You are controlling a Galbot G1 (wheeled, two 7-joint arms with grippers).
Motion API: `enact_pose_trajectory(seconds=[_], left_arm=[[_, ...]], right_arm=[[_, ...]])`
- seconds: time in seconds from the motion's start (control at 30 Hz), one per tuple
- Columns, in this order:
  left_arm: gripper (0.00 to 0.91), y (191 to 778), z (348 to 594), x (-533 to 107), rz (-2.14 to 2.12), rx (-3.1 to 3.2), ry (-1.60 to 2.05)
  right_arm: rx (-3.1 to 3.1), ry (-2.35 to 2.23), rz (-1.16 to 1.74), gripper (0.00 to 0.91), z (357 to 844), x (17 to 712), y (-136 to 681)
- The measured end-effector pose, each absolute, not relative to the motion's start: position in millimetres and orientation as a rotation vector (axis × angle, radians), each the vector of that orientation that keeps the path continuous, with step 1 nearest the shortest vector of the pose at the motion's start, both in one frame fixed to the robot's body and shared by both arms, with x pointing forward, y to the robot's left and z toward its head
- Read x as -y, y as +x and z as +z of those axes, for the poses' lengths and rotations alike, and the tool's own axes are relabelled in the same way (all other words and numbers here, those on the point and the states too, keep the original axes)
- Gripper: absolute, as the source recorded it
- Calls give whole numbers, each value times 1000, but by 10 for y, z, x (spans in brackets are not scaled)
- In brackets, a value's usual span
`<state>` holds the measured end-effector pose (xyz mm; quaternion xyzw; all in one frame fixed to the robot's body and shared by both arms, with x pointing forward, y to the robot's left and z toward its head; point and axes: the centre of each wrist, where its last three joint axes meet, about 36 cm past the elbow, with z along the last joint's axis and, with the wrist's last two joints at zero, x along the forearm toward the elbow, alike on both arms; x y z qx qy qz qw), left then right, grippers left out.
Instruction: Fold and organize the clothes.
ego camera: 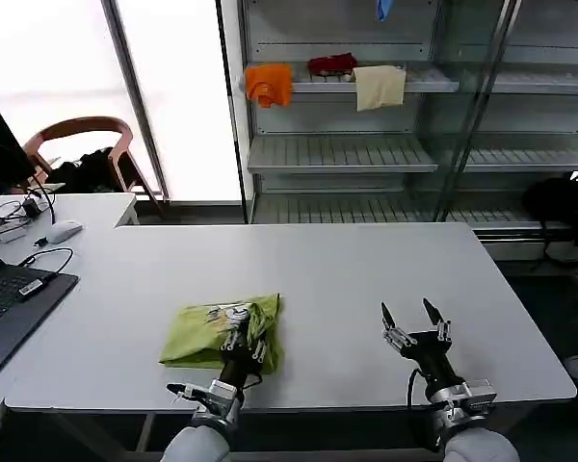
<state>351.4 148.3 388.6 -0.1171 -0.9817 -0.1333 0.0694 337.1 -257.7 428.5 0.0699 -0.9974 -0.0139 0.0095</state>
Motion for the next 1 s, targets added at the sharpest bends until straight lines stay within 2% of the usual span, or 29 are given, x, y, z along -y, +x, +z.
enact_pose_trajectory(seconds=[0.47, 0.67, 1.0], left_arm=[[907, 3455, 4309, -1508, -351, 3077, -332], [907, 3536, 4345, -1943, -317, 3009, -210], [907, 3686, 4224, -2794, -133, 2838, -29]], right_arm=[[3109, 222, -38, 907, 4281, 2569, 3363], [3115, 222, -34, 907, 4306, 2597, 3387], [3111, 238, -32, 907, 4305, 2580, 3414]])
